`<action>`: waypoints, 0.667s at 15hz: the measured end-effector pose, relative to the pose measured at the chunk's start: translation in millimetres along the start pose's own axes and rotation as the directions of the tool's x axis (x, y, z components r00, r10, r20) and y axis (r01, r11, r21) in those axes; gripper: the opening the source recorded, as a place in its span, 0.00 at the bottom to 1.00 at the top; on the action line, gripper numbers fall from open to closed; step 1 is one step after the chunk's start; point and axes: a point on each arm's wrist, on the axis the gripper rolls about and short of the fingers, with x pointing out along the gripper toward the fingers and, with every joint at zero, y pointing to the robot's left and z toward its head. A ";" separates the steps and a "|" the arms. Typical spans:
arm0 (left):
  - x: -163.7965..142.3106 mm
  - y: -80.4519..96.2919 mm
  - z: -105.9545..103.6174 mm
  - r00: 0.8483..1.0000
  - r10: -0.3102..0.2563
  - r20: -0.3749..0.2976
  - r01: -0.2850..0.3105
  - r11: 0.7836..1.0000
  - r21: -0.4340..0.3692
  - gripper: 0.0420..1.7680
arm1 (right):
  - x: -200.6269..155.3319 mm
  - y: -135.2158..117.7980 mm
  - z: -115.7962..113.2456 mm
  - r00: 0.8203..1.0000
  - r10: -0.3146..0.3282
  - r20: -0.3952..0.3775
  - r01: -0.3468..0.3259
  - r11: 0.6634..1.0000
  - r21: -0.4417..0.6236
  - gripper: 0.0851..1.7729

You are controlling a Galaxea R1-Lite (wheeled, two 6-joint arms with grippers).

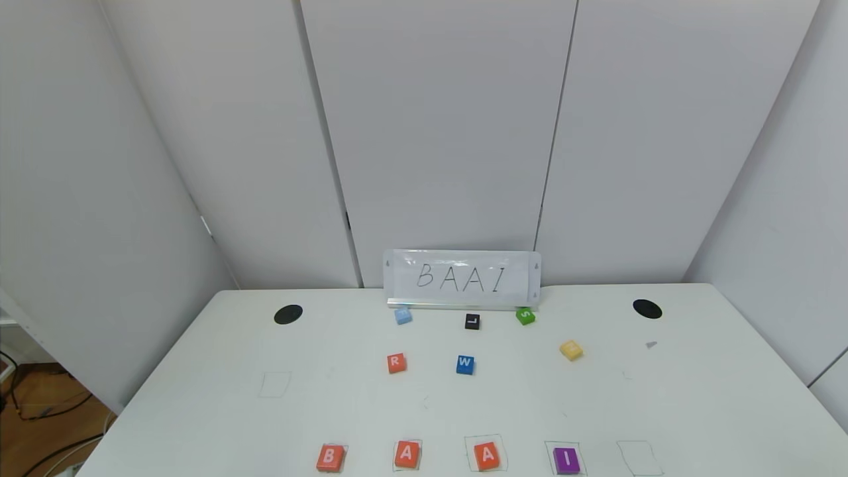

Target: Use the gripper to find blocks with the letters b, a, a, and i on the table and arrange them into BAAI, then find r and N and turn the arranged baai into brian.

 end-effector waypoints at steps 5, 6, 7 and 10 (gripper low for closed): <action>43.1 0.8 -45.2 0.993 0.031 0.117 -0.033 0.999 0.018 0.97 | 22.0 -1.2 -38.6 0.999 0.026 0.033 -0.024 0.998 -0.061 0.96; 46.5 0.6 -56.1 0.997 0.030 0.072 -0.031 0.999 0.018 0.97 | 24.4 -1.2 -47.2 0.999 0.053 0.011 -0.052 0.996 -0.071 0.96; 48.1 0.2 -65.7 1.000 0.025 0.007 -0.025 1.000 0.019 0.97 | 25.6 -0.9 -54.1 0.996 0.087 -0.020 -0.088 0.993 -0.075 0.96; 49.2 0.1 -71.8 0.999 0.023 -0.025 -0.023 1.000 0.012 0.97 | 25.8 -2.2 -69.5 0.986 0.091 -0.138 -0.105 0.990 -0.095 0.96</action>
